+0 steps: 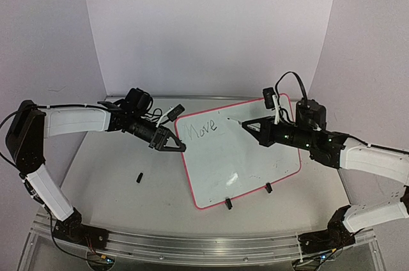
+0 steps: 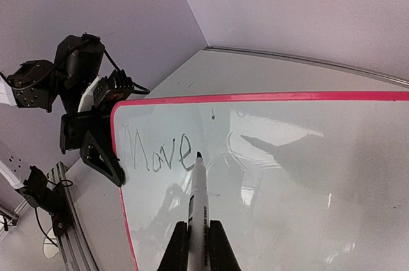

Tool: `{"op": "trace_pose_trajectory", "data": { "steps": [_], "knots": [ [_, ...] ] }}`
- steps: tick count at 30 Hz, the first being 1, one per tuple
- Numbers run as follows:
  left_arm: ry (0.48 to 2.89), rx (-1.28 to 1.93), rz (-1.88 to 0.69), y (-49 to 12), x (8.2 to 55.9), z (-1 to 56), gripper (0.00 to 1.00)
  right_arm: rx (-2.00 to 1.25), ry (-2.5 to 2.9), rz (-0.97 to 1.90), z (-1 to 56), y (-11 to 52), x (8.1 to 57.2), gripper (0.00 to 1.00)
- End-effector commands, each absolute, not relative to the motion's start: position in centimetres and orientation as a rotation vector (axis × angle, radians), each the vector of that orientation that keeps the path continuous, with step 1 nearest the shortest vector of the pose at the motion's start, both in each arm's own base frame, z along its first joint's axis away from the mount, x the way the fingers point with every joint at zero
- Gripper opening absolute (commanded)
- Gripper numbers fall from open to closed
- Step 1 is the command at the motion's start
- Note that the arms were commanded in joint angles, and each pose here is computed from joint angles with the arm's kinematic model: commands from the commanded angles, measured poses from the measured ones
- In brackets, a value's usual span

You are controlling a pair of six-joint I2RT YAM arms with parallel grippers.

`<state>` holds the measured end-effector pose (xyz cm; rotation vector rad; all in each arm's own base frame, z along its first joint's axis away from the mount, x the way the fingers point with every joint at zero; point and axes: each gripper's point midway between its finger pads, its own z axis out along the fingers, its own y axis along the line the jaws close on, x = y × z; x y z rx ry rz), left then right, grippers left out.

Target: Write a sentence on the whiteboard

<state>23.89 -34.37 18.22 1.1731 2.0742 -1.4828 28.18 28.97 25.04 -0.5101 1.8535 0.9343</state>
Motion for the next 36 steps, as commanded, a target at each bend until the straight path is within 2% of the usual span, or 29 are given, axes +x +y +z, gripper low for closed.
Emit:
{"op": "trace_pose_trajectory", "data": {
  "steps": [1, 21, 36],
  "knots": [
    [1.983, 1.258, -1.451, -35.0, 23.5, 19.6, 0.00, -0.527, 1.847, 0.918, 25.0, 29.0, 28.7, 0.00],
    [1.985, 1.262, -1.447, -35.0, 23.4, 19.5, 0.00, -0.484, 1.853, 0.814, 24.6, 29.0, 31.2, 0.00],
    [1.985, 1.262, -1.450, -35.0, 23.4, 19.4, 0.00, -0.443, 1.922, 0.791, 22.1, 28.1, 30.9, 0.00]
  ]
}}
